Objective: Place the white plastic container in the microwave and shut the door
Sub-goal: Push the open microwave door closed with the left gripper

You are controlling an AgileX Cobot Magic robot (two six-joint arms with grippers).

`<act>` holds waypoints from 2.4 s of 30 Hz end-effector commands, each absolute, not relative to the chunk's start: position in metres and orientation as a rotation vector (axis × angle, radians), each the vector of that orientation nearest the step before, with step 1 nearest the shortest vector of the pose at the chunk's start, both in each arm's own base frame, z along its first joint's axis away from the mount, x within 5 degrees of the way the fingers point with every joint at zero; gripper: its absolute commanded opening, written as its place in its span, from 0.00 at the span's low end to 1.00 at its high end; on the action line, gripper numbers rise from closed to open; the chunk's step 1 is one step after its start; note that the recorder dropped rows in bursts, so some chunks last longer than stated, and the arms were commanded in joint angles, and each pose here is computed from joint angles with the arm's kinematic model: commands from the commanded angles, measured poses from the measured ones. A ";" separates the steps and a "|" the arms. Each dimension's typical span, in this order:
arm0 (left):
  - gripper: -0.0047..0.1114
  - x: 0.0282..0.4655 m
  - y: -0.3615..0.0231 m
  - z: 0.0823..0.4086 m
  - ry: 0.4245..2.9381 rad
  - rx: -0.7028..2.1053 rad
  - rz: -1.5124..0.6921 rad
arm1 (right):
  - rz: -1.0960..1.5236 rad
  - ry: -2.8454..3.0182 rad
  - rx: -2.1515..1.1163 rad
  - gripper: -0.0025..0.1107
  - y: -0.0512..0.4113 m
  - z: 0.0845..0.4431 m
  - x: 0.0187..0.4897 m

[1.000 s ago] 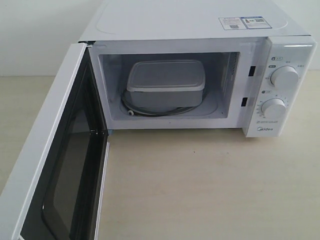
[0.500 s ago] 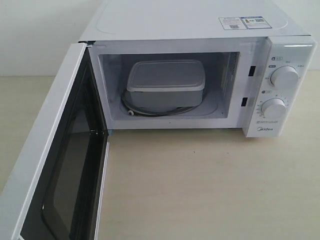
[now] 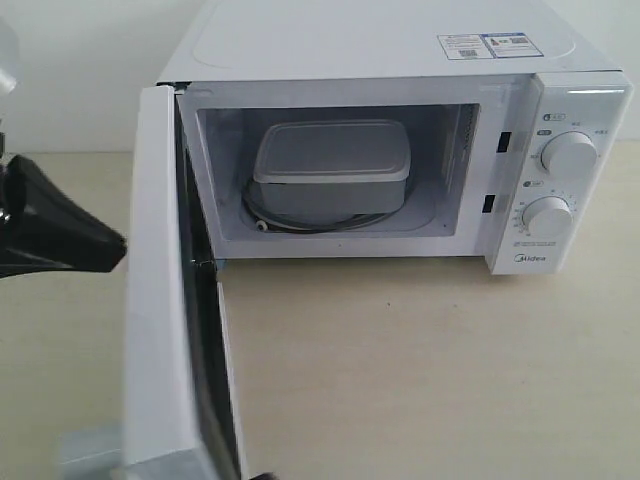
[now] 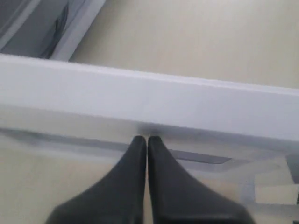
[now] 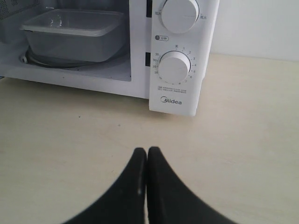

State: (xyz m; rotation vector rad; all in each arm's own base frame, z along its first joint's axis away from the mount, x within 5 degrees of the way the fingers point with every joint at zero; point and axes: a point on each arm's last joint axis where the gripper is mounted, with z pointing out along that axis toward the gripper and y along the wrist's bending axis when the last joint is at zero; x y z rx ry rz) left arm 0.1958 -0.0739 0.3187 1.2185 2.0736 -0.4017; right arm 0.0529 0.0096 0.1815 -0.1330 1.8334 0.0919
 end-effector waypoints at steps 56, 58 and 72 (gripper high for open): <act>0.07 0.324 -0.113 0.286 1.818 0.706 -0.902 | 0.075 1.799 -0.131 0.02 0.009 0.184 0.053; 0.07 0.318 -0.114 0.289 1.836 0.758 -0.897 | 0.075 1.799 -0.131 0.02 0.009 0.184 0.053; 0.07 0.232 -0.093 0.361 1.862 0.777 -0.696 | 0.075 1.799 -0.131 0.02 0.009 0.184 0.053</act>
